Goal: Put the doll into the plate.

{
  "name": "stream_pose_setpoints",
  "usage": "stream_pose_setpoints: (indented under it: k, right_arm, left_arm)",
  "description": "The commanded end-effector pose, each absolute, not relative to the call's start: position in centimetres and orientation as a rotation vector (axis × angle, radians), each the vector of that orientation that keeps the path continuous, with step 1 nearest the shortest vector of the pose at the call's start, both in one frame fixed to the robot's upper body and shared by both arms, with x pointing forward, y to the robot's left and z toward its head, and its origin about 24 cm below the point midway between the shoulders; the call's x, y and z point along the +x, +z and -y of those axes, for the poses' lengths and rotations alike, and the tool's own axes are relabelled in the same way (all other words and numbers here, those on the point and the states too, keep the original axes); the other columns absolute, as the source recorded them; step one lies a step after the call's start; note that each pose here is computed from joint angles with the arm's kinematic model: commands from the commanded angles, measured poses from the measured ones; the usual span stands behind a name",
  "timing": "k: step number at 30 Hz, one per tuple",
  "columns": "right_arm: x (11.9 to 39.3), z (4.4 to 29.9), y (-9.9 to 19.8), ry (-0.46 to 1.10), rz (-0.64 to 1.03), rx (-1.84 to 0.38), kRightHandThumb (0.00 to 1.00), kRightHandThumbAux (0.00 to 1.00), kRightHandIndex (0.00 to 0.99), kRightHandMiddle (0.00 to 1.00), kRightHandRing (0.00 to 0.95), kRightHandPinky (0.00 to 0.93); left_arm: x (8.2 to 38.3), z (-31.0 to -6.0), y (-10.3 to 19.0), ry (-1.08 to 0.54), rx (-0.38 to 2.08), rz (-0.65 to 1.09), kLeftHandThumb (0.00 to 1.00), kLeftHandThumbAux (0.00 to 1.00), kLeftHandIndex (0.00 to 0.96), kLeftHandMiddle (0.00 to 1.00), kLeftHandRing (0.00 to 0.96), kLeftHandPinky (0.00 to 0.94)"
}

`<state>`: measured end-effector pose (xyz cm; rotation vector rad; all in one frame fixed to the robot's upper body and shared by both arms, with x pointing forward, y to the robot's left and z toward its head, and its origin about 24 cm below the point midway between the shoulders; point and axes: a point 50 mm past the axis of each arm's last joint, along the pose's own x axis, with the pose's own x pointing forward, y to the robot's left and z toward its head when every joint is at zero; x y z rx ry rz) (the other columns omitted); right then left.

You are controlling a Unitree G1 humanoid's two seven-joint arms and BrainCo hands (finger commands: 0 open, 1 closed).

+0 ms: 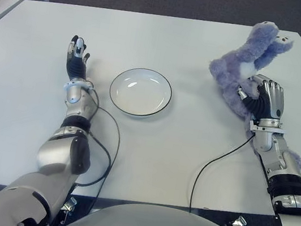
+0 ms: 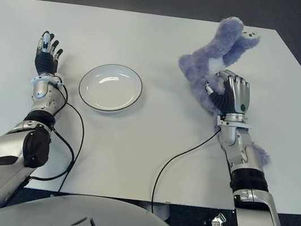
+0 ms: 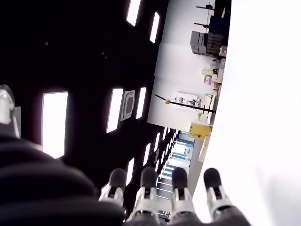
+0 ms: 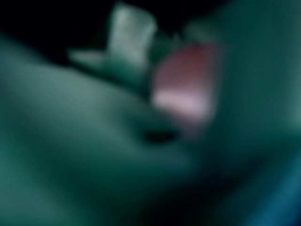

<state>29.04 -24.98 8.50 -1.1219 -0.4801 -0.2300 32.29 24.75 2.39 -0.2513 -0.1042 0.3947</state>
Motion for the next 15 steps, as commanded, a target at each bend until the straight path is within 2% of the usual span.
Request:
stream_pose_setpoints:
  k: [1,15]
  right_arm:
    - [28.9,24.7,8.3,-0.314,0.531,-0.953,0.536,0.674,0.754,0.851,0.860,0.867]
    - [28.8,23.6,10.4,-0.322,0.671,-0.865,0.531,0.698,0.763,0.868,0.872,0.877]
  left_arm:
    - [20.5,-24.0,-9.8,0.519,-0.332,-0.361,0.000,0.358,0.006,0.000,0.000,0.010]
    - [20.6,-24.0,-9.8,0.519,-0.343,-0.360,0.000,0.369,0.019,0.000,0.000,0.013]
